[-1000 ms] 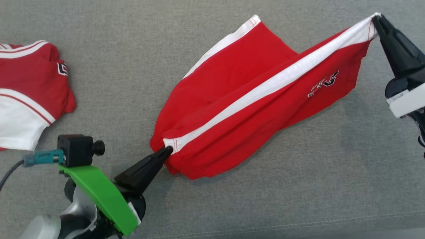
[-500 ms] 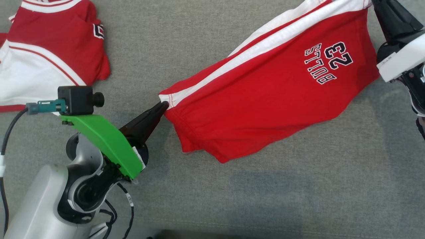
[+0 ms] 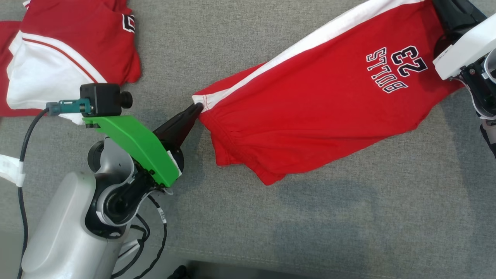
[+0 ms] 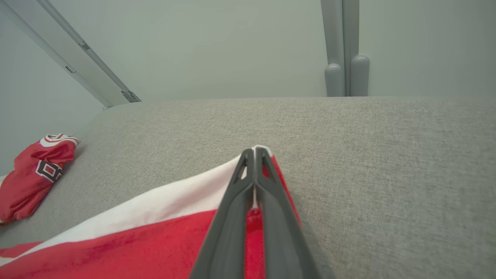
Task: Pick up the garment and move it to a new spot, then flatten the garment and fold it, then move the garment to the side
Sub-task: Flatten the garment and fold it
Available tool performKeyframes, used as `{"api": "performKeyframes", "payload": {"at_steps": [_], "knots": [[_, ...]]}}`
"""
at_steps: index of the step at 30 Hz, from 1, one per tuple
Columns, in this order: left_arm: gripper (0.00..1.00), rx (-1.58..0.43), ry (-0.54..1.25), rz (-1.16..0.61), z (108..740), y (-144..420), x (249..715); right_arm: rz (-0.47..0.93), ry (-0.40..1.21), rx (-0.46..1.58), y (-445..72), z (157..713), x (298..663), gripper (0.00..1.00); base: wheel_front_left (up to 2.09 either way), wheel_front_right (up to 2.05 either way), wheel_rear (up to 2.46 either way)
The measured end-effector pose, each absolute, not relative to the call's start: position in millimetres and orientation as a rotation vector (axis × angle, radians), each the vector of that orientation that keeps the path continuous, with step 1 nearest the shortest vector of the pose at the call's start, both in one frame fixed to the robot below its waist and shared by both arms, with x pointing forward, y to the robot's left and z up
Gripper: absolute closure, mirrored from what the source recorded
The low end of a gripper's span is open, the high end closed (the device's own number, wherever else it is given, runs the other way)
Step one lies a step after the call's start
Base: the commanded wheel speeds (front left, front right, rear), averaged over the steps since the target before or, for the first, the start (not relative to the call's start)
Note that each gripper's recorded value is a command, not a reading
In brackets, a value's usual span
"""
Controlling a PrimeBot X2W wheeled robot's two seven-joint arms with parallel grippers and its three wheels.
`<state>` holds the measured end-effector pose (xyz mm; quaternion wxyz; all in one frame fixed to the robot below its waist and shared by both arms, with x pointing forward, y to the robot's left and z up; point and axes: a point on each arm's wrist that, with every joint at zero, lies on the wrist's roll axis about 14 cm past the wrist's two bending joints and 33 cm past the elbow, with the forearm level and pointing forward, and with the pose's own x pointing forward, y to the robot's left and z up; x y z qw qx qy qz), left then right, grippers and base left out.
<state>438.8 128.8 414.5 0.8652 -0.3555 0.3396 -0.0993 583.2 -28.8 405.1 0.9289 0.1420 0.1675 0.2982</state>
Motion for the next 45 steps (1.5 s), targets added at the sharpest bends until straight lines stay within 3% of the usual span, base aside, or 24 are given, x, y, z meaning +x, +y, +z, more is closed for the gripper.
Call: {"api": "performKeyframes", "payload": {"at_steps": [7,9,10,12,13,15,16,26,33,45], "knots": [[1.00,-0.721,0.695,-0.196,412,129,448,0.597,0.356,0.269,-32,397,588,1.00,0.00,0.00,0.00],[1.00,-0.711,0.691,-0.192,411,130,451,0.596,0.351,0.260,-32,398,589,0.72,0.00,0.00,0.00],[0.83,-0.707,0.688,-0.189,411,131,452,0.596,0.352,0.257,-32,397,589,0.55,0.00,0.00,0.00],[0.51,-0.705,0.680,-0.186,411,131,454,0.596,0.357,0.249,-32,395,589,0.00,0.00,0.00,0.00],[0.24,-0.709,0.680,-0.188,411,129,454,0.596,0.352,0.247,-32,396,589,0.00,0.00,0.00,0.00],[0.02,-0.715,0.681,-0.189,410,127,454,0.596,0.340,0.254,-31,399,589,0.00,0.00,0.00,0.00],[0.00,-0.717,0.682,-0.186,408,127,454,0.597,0.334,0.261,-29,400,589,0.00,0.00,0.00,0.00],[0.00,-0.579,0.584,-0.198,420,131,460,0.598,0.216,0.280,-27,433,590,0.00,0.00,0.00,0.00],[0.00,-0.474,0.482,-0.226,440,133,459,0.579,0.175,0.165,-47,442,585,0.00,0.00,0.00,0.00],[0.00,-0.408,0.278,-0.163,472,151,429,0.516,0.312,0.120,-76,402,547,0.00,0.00,0.00,0.00]]}}
